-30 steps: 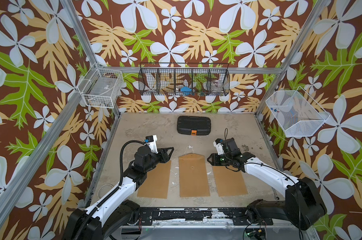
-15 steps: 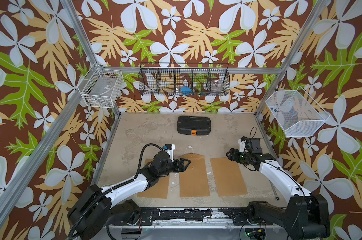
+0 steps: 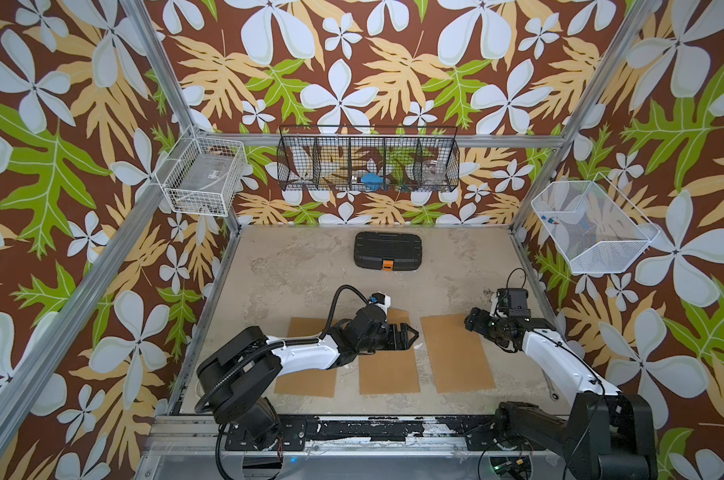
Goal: Open the file bag
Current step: Pick up the file bag from the center of the board.
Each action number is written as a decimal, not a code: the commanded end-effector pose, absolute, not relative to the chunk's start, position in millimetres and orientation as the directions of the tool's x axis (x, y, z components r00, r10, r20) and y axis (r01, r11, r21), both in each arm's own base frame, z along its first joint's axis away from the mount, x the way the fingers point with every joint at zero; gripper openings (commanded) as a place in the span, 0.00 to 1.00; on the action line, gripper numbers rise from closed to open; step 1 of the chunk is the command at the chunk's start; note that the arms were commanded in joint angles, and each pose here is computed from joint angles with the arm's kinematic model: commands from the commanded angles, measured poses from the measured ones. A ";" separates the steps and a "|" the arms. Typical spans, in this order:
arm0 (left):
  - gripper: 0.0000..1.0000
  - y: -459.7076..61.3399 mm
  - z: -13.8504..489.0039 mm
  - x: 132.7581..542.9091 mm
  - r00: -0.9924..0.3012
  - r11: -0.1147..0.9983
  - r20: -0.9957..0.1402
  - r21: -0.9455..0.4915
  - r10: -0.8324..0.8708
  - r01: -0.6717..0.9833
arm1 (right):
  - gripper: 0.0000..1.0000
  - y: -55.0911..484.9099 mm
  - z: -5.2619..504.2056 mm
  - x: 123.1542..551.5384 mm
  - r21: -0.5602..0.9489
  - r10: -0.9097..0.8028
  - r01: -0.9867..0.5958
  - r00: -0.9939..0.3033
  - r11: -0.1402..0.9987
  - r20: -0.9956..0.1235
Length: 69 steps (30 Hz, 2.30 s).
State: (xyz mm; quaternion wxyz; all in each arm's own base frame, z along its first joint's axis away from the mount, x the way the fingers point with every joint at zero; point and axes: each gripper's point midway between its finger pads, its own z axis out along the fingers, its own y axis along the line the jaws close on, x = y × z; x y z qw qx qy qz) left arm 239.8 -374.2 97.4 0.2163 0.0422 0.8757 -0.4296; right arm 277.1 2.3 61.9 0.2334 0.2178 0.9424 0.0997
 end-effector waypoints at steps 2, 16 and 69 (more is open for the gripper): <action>0.91 -395.5 98.1 243.1 -0.907 0.603 -0.401 -0.758 -0.129 0.249 | 0.84 -2.9 50.5 273.0 0.315 0.490 0.391 -0.793 0.865 -0.362; 0.88 -439.1 74.8 231.3 -0.933 0.619 -0.351 -0.751 -0.078 0.231 | 0.84 0.1 35.6 268.7 0.357 0.501 0.388 -0.805 0.850 -0.318; 0.82 -484.8 46.6 251.3 -0.953 0.621 -0.290 -0.764 -0.092 0.173 | 0.82 13.1 11.2 259.7 0.410 0.491 0.369 -0.835 0.834 -0.249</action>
